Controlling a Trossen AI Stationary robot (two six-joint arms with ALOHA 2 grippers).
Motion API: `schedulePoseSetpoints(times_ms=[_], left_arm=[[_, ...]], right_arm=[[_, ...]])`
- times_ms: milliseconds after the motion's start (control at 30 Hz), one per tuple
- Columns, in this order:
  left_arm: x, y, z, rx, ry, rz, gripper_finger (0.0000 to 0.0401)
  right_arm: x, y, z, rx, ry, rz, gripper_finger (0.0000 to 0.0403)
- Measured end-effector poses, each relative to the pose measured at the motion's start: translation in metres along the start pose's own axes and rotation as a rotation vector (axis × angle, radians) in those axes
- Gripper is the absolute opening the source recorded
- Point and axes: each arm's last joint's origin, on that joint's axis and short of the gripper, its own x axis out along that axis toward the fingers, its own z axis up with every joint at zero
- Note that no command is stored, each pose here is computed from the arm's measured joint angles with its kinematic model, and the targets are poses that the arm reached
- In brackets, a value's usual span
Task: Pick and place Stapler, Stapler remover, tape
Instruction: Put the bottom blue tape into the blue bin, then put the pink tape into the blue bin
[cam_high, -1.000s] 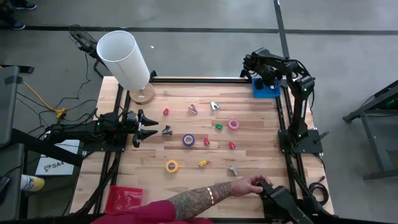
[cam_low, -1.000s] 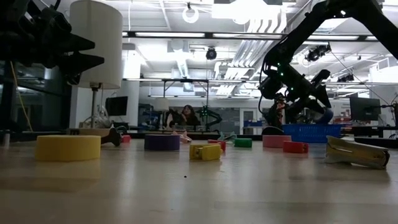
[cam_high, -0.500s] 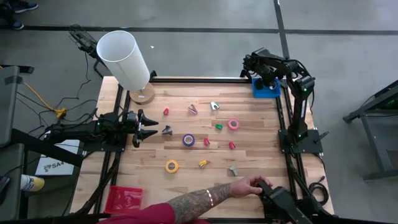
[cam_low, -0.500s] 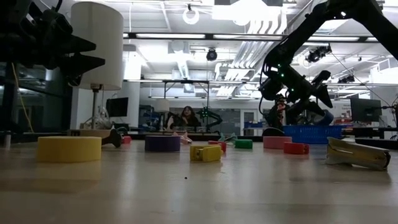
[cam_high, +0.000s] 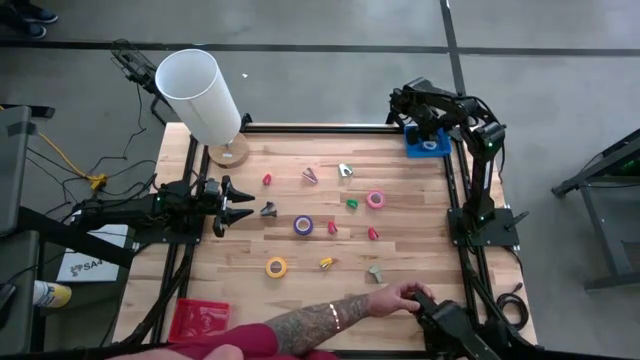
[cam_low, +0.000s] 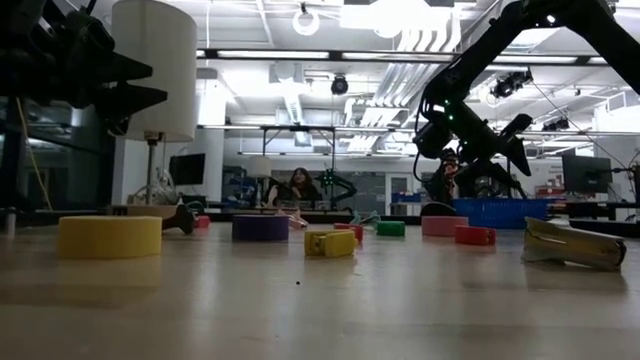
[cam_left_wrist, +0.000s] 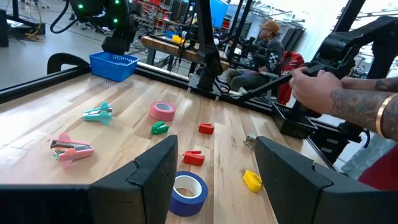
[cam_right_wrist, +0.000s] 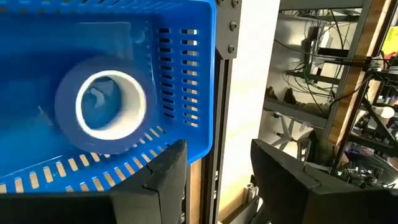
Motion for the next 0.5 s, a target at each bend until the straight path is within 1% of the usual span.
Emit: schedulePoseSetpoints(times_ms=[100,200,367,500], left_arm=[[0.000,0.000,0.000,0.000,0.000,0.000,0.0213],[0.000,0.000,0.000,0.000,0.000,0.000,0.0213],[0.000,0.000,0.000,0.000,0.000,0.000,0.0213],[0.000,0.000,0.000,0.000,0.000,0.000,0.0213]], right_arm=[[0.000,0.000,0.000,0.000,0.001,0.002,0.0170],[-0.007,0.000,0.001,0.004,-0.008,0.024,0.0170],[-0.030,-0.002,0.005,0.007,-0.071,0.081,0.0169],[-0.051,-0.004,0.006,-0.017,-0.116,0.145,0.0169]])
